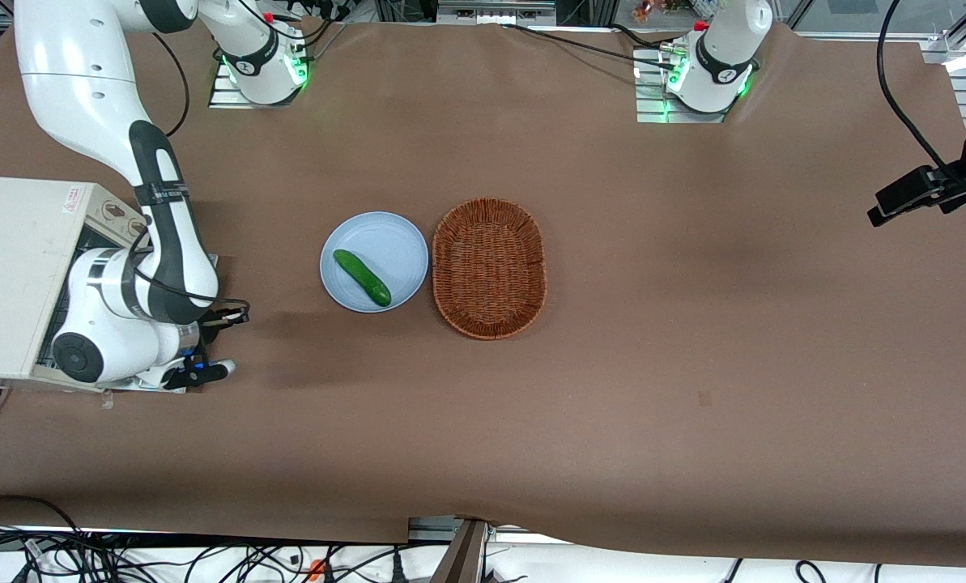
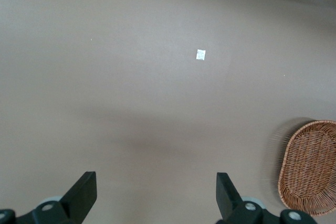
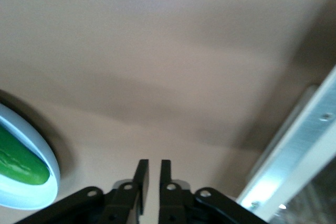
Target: Open oven door with right arm only
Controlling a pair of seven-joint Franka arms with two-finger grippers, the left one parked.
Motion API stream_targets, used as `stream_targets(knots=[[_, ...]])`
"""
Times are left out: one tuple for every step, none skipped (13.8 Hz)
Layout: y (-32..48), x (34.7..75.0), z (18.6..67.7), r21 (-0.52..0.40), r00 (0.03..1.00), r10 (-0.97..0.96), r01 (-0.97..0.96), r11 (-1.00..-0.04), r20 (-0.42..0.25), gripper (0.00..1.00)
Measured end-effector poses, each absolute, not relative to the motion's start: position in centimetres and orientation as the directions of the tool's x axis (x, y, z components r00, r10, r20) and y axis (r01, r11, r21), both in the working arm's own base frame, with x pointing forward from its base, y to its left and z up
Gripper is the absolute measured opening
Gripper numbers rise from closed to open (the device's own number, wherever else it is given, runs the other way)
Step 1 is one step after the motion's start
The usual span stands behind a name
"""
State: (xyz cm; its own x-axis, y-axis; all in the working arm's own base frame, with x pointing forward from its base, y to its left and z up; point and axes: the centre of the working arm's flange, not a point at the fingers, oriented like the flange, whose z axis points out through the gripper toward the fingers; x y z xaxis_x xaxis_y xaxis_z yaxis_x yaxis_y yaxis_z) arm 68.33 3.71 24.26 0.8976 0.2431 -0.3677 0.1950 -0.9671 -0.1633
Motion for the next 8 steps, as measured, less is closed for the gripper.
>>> stream_targets(knots=[[3.3, 68.5, 25.1, -0.167, 0.896, 0.269, 0.222, -0.961, -0.354, 0.30], [2.6, 68.7, 25.9, -0.175, 0.893, 0.298, 0.252, -0.952, -0.338, 0.38], [1.7, 68.9, 26.8, -0.183, 0.890, 0.324, 0.277, -0.943, -0.320, 0.50], [0.6, 68.9, 27.7, -0.190, 0.889, 0.337, 0.290, -0.938, -0.309, 0.59], [-0.5, 68.9, 28.5, -0.193, 0.891, 0.339, 0.291, -0.937, -0.302, 0.70], [-1.3, 68.9, 29.6, -0.195, 0.894, 0.338, 0.290, -0.937, -0.296, 0.80], [-2.0, 68.9, 30.9, -0.196, 0.897, 0.332, 0.284, -0.939, -0.292, 0.92], [-2.5, 68.9, 32.4, -0.195, 0.899, 0.327, 0.279, -0.940, -0.291, 0.99]])
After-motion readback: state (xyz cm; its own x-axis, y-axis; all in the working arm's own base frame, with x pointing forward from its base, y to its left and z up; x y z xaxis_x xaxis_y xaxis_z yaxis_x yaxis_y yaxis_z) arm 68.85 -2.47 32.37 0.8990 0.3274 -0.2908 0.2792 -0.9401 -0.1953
